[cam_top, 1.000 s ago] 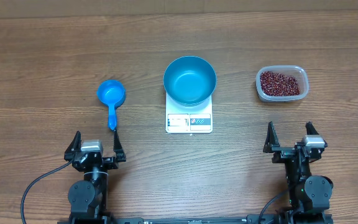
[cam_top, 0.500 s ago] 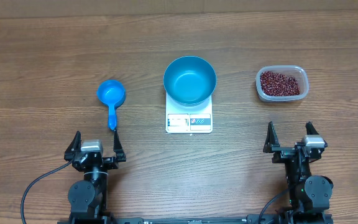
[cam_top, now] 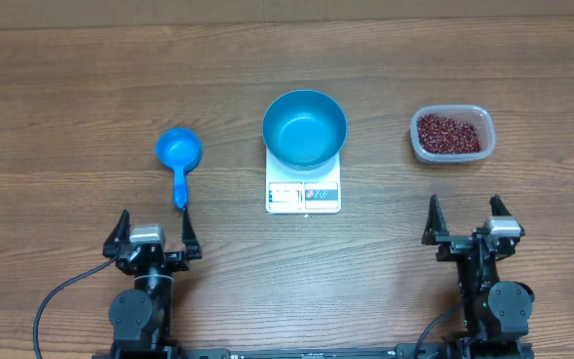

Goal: Scoop item into bowl and weigh 150g on scale

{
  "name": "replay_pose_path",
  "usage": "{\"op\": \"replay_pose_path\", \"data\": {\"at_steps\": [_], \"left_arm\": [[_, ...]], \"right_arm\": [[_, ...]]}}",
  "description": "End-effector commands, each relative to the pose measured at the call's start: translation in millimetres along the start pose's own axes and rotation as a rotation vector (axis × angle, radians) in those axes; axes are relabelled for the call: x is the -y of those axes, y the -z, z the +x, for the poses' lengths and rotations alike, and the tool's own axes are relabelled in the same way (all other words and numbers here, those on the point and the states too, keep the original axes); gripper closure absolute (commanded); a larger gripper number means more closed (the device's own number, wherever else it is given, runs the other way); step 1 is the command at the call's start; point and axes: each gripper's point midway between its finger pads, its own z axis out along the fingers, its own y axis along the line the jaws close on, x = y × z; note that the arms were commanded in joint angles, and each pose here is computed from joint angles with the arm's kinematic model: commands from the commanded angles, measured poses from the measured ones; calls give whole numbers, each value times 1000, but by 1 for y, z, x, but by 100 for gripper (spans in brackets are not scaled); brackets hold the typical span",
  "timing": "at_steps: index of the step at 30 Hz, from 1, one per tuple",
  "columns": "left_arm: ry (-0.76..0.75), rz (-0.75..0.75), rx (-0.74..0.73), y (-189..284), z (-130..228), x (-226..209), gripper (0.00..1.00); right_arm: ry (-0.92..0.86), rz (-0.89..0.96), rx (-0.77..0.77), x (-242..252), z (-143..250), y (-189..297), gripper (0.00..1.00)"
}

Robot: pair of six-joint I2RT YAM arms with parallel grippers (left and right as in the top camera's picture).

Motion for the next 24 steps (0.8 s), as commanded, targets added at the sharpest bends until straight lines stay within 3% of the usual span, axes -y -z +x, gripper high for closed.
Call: {"op": "replay_pose_path", "data": {"at_steps": [1,24], "left_arm": [[4,-2,3,0,0,-1,1],[4,-2,3,0,0,-1,0]], "right_arm": [[0,12,3,2,2,0,0],[-1,3,2,1,2,0,0]]}}
